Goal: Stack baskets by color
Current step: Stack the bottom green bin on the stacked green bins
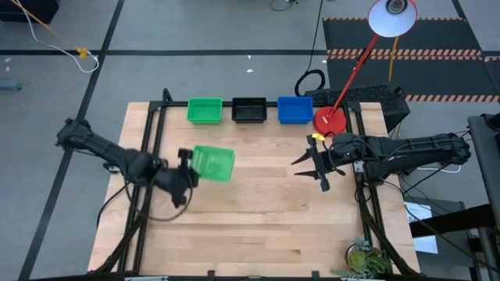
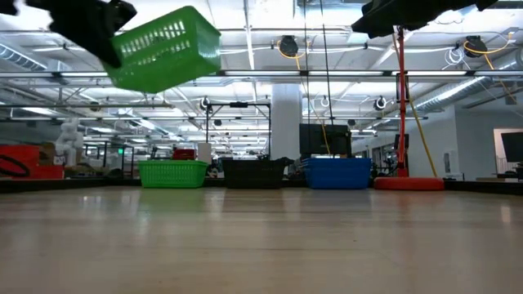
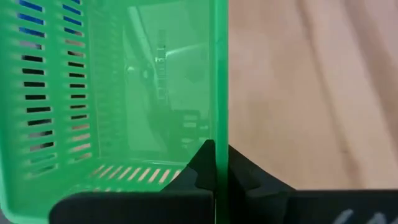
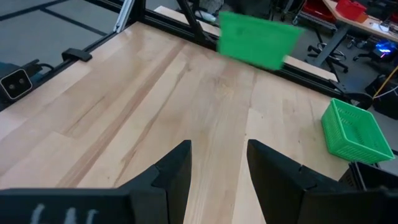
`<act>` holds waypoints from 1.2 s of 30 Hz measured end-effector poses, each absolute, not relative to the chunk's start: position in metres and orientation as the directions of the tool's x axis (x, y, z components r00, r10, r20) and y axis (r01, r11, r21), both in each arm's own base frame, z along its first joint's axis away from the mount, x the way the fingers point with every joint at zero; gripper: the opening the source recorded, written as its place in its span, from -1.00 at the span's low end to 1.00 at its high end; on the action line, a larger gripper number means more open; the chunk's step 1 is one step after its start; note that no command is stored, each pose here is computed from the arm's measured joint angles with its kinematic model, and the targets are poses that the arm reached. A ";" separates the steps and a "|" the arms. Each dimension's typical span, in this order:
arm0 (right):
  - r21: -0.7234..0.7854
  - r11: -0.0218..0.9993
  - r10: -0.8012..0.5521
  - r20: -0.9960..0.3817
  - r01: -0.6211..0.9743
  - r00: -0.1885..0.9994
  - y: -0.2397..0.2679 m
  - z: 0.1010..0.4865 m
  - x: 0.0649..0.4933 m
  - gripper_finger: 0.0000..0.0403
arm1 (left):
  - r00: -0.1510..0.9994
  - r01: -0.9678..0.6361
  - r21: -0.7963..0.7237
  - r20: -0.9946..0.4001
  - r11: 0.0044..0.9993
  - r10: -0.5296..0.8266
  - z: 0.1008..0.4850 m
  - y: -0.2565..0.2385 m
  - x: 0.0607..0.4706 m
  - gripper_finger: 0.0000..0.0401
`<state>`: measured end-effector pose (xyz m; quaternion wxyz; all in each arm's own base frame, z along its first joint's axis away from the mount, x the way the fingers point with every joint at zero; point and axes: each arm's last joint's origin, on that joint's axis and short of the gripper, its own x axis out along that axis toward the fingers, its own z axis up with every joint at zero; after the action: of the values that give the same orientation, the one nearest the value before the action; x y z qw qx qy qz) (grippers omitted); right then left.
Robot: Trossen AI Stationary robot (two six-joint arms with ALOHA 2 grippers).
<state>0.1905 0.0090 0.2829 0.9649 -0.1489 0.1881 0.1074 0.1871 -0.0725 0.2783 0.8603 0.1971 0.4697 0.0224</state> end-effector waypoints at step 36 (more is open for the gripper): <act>-0.258 0.929 0.151 -0.392 -0.266 0.908 0.009 0.283 0.191 -0.26 | 0.529 0.010 0.624 -0.667 0.782 0.525 0.394 0.093 0.161 -0.99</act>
<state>0.1907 0.0090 0.2832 0.9643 -0.1546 0.1858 0.1082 0.1614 0.0926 0.3939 0.8244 0.2913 0.4595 0.1562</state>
